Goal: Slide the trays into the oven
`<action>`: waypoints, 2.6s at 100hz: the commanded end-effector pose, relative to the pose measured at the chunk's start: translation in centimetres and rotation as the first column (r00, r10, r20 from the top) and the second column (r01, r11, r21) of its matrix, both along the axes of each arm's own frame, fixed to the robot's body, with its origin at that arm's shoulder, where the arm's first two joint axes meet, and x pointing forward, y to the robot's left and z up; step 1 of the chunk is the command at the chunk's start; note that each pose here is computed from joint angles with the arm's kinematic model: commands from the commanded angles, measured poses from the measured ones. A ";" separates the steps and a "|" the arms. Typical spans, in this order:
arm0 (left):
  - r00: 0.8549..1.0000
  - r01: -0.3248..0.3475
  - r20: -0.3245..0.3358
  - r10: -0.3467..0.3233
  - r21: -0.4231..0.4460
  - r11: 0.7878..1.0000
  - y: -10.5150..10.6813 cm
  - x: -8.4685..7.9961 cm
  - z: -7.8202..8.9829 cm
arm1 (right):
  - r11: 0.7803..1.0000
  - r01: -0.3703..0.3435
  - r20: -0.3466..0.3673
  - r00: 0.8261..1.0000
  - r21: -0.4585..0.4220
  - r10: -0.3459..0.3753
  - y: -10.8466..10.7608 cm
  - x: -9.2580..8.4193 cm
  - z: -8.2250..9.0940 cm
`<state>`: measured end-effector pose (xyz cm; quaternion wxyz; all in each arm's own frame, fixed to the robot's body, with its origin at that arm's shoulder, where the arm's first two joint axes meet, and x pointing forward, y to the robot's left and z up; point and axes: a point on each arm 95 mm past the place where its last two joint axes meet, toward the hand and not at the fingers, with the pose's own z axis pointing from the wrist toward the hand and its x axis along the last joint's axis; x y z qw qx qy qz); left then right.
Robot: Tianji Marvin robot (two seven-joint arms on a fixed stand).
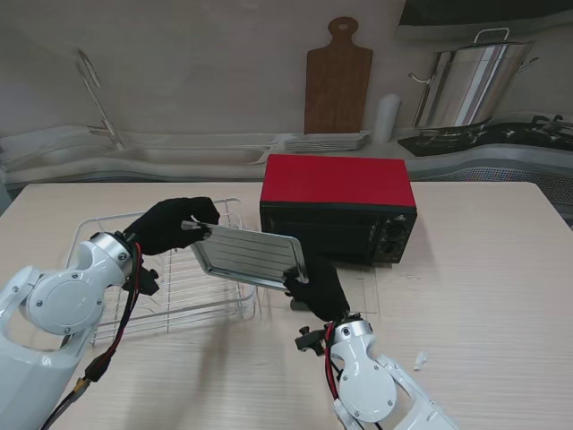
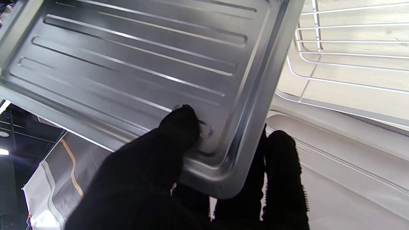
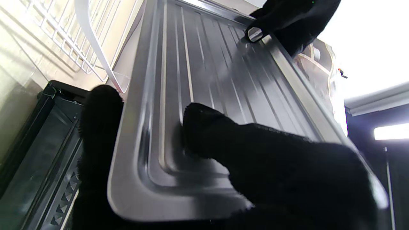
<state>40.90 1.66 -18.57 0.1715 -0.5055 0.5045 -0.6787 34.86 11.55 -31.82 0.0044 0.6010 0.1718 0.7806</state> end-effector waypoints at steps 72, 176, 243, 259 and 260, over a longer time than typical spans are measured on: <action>0.997 0.069 -0.029 -0.070 -0.014 0.997 1.1 -1.1 0.7 | 0.990 0.093 -0.149 0.986 0.109 -0.077 0.1 0.2 0.6; 0.979 -0.058 0.204 0.013 0.214 0.975 0.4 -2.1 -4.1 | 0.938 0.302 -0.567 0.809 0.169 -0.158 -10.1 1.4 0.1; 0.977 -0.023 0.211 -0.028 0.238 0.971 -0.6 -2.0 -5.2 | 0.872 0.450 -0.797 0.590 0.194 -0.127 -10.9 3.5 -2.1; 0.976 -0.022 0.217 -0.032 0.239 0.971 -0.9 -1.9 -5.8 | 0.860 0.469 -0.833 0.544 0.201 -0.102 -10.8 3.8 -2.3; 0.976 -0.022 0.217 -0.032 0.238 0.971 -0.9 -1.9 -5.8 | 0.860 0.469 -0.834 0.542 0.201 -0.101 -10.8 3.8 -2.3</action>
